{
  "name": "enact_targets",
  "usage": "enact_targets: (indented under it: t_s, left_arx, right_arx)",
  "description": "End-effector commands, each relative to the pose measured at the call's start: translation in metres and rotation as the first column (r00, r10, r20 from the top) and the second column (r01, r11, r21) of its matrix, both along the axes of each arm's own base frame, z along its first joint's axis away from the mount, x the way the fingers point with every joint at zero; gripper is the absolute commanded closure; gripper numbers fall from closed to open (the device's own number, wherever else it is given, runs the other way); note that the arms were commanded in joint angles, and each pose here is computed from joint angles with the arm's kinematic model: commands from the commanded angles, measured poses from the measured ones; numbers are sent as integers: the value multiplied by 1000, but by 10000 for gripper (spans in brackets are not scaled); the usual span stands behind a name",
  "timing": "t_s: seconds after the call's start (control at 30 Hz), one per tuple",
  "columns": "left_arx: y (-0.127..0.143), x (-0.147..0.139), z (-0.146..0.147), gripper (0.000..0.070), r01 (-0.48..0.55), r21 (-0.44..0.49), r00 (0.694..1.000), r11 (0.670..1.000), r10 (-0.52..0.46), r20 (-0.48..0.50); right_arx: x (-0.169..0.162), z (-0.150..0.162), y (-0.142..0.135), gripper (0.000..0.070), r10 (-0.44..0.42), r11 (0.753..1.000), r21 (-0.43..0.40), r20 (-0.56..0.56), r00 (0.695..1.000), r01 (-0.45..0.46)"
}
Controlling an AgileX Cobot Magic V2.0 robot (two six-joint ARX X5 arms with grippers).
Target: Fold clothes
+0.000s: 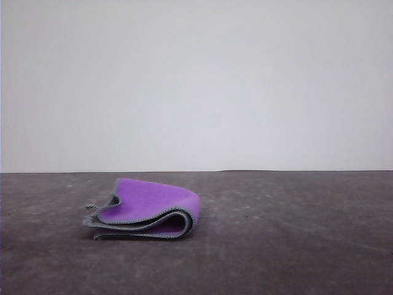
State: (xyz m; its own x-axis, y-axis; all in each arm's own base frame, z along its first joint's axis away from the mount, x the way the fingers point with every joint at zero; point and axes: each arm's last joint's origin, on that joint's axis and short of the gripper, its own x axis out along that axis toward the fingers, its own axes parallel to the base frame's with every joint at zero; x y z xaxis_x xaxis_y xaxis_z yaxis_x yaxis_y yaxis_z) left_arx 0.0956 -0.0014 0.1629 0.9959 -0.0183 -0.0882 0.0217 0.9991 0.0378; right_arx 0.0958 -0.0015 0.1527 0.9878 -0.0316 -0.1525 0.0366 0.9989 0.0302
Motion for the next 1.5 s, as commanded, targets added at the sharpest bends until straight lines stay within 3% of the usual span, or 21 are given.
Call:
enact_targets:
  t_s: [0.0, 1.47]
  left_arx:
    - [0, 1, -6, 700, -1, 13, 1000, 1000, 1, -8]
    - [0, 1, -6, 700, -1, 13, 1000, 1000, 1, -8]
  right_arx:
    - [0, -1, 0, 685, -7, 1000, 10, 4, 1000, 7]
    - [0, -1, 0, 685, -7, 1000, 10, 4, 1000, 7]
